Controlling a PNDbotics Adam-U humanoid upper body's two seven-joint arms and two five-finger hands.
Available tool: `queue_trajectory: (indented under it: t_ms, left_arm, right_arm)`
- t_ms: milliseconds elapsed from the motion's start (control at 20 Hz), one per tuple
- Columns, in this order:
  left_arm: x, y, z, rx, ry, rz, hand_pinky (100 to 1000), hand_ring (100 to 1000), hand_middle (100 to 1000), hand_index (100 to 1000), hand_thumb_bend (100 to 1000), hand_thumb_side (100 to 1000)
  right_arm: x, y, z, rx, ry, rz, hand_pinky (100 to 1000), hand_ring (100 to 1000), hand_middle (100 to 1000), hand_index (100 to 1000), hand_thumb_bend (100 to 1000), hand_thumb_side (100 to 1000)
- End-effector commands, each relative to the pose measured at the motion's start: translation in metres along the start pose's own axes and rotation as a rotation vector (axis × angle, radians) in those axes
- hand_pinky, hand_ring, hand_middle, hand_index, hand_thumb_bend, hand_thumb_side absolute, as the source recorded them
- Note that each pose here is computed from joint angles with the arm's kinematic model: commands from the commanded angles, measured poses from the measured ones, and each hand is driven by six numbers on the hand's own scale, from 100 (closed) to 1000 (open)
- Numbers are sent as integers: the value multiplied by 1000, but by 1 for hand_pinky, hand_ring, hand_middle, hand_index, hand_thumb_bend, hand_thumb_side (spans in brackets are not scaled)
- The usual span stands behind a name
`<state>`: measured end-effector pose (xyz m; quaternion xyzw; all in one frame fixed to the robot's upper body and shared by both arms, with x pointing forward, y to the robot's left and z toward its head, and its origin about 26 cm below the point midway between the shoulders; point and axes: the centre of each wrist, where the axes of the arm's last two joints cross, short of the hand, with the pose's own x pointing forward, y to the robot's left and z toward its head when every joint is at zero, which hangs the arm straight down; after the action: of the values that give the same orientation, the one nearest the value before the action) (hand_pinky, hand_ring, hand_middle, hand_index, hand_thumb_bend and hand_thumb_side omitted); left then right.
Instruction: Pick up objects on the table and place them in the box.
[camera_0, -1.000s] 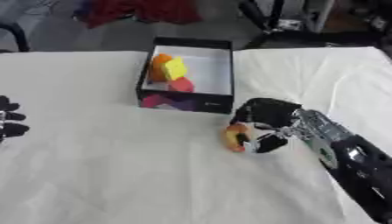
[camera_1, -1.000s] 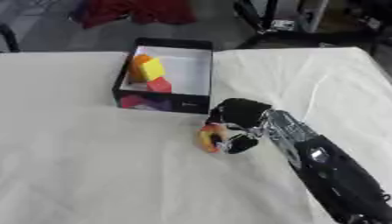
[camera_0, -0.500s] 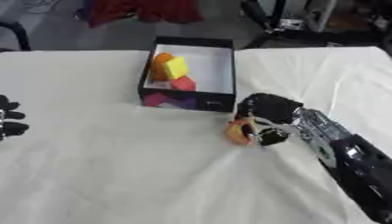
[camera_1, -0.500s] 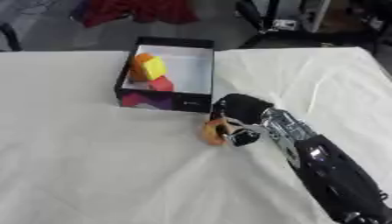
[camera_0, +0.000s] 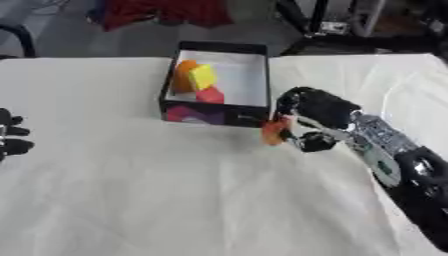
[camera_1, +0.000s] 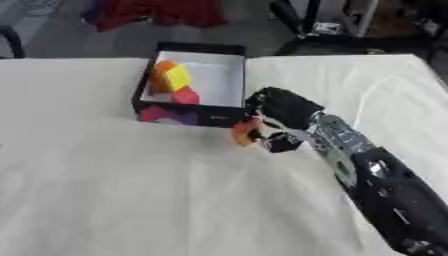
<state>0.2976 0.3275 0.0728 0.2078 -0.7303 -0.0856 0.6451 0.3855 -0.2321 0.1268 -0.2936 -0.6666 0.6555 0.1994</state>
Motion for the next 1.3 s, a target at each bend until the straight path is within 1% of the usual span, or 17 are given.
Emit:
queue_trajectory:
  t_ms: [50, 200, 400, 550, 700, 800, 900, 1000, 1050, 1100, 1300]
  left_arm:
    - [8, 4, -4, 5, -29, -11, 668, 571, 590, 770, 301, 962]
    - [9, 3, -5, 2, -33, -10, 668, 571, 590, 771, 301, 961]
    - [13, -1, -7, -13, -46, 1, 667, 571, 590, 770, 302, 960]
    - [18, -6, -10, -32, -64, 16, 667, 571, 590, 770, 303, 959]
    - [23, -12, -14, -56, -83, 29, 665, 570, 590, 769, 305, 957]
    - [26, -15, -16, -70, -95, 36, 664, 570, 589, 769, 305, 956]
    - [29, -18, -18, -85, -104, 42, 664, 570, 589, 769, 306, 956]
    - [33, -22, -20, -102, -117, 49, 664, 570, 589, 769, 307, 954]
    - [34, -23, -21, -109, -124, 52, 664, 570, 589, 769, 307, 954]
    - [36, -25, -22, -115, -130, 56, 663, 570, 589, 769, 307, 954]
    - [37, -26, -23, -123, -135, 60, 663, 570, 589, 769, 307, 954]
  right_arm:
    - [-6, -41, 1, -83, 1, 46, 816, 741, 537, 201, 100, 100]
    - [-10, -64, -4, -116, 10, 48, 817, 740, 536, 201, 100, 100]
    - [-23, -84, -15, -131, 62, 6, 817, 741, 537, 207, 100, 100]
    - [-38, -94, -22, -129, 133, -60, 818, 740, 534, 218, 100, 100]
    - [-55, -99, -26, -121, 213, -147, 818, 740, 531, 228, 100, 100]
    - [-64, -100, -30, -122, 262, -205, 824, 747, 542, 251, 100, 100]
    - [-70, -98, -35, -118, 304, -233, 826, 751, 553, 275, 100, 100]
    - [-74, -93, -39, -110, 345, -241, 826, 753, 558, 289, 100, 100]
    - [-77, -89, -41, -104, 363, -243, 827, 754, 562, 328, 100, 100]
    - [-79, -85, -42, -98, 381, -243, 827, 754, 563, 338, 100, 100]
    - [-89, -68, -45, -83, 406, -225, 827, 754, 563, 338, 100, 100]
